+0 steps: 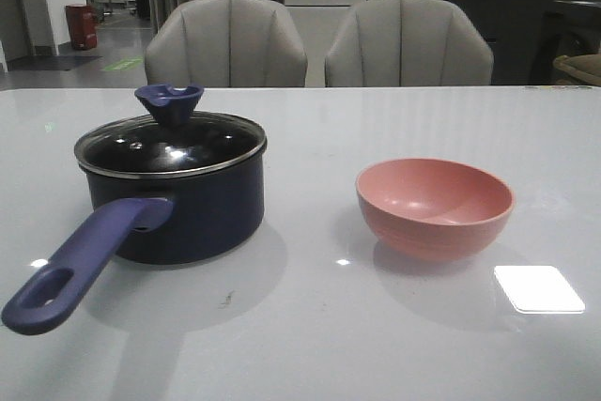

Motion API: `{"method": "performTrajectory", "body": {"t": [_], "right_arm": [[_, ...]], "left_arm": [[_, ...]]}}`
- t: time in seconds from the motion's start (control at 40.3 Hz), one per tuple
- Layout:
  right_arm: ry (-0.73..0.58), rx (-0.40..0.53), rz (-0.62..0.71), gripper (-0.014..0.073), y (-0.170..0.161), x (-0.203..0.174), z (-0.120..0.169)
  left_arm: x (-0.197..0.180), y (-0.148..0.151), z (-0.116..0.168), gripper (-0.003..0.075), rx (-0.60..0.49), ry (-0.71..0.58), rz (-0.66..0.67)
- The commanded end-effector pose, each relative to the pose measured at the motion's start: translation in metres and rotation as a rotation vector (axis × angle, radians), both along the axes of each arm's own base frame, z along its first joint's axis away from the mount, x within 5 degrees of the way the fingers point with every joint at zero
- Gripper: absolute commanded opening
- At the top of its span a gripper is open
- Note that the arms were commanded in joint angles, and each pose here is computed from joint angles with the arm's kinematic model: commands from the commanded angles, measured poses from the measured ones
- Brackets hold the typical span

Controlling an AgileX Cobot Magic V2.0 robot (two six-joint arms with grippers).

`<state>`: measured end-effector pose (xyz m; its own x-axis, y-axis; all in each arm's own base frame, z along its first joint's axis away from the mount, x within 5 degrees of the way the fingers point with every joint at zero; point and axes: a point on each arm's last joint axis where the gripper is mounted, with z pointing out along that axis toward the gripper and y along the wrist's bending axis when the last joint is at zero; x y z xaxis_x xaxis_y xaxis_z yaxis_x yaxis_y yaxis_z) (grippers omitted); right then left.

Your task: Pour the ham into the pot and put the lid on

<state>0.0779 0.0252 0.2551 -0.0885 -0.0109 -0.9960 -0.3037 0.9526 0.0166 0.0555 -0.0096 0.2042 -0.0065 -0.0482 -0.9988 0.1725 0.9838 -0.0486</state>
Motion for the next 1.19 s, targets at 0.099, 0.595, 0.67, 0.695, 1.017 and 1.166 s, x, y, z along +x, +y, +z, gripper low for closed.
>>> {"method": "performTrajectory", "body": {"t": [0.099,0.595,0.67,0.695,1.017,1.166], "right_arm": [[-0.091,0.026,-0.012,0.0157,-0.001,0.001,0.016],[-0.201,-0.11,-0.018,0.0157,-0.006,-0.013,-0.018],[-0.234,-0.102,-0.021,0.0157,-0.008,-0.019,-0.025],[-0.239,-0.1,-0.021,0.0157,-0.008,-0.02,-0.027],[-0.239,-0.015,-0.053,0.0157,-0.011,-0.025,-0.044],[-0.239,-0.016,-0.067,0.0157,-0.012,-0.025,-0.044]], "left_arm": [[-0.001,0.0,0.001,0.0132,-0.026,-0.08,-0.001],[-0.001,0.0,0.001,0.0132,-0.026,-0.08,-0.001],[-0.001,0.0,0.001,0.0132,-0.026,-0.08,-0.001],[-0.001,0.0,0.001,0.0132,-0.026,-0.08,-0.001],[-0.001,0.0,0.001,0.0132,-0.025,-0.078,-0.001],[-0.001,0.0,0.001,0.0132,-0.025,-0.078,-0.001]]}}
